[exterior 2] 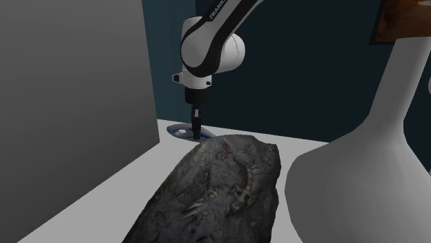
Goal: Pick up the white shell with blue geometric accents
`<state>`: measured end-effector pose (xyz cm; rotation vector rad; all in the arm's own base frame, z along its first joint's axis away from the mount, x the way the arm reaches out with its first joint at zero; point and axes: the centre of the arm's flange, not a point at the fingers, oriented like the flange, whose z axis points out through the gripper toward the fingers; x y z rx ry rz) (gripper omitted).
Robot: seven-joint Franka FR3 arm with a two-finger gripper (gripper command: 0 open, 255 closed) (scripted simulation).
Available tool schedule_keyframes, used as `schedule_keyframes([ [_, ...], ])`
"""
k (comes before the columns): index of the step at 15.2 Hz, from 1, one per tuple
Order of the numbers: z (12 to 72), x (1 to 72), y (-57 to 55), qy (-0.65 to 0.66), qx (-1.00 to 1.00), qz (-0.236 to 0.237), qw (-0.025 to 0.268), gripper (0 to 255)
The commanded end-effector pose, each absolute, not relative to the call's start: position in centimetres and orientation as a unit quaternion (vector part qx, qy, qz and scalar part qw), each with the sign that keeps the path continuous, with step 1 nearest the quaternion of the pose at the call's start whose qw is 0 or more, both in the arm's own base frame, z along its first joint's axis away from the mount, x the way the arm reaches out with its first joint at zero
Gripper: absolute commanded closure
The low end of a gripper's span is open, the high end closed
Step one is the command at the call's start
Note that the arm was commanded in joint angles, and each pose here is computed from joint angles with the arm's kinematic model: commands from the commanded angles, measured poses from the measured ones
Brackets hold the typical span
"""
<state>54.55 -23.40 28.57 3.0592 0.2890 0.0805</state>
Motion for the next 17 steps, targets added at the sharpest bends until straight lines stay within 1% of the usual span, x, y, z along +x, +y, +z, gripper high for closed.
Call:
schedule_keyframes([
  [1, 28.6, 54.5, -23.4, 0.094, 0.995, 0.026, 0.034, 255],
  [5, 28.5, 54.7, -23.4, 0.094, 0.995, 0.026, 0.034, 255],
  [17, 34.9, 54.7, -23.4, 0.094, 0.995, 0.026, 0.034, 255],
])
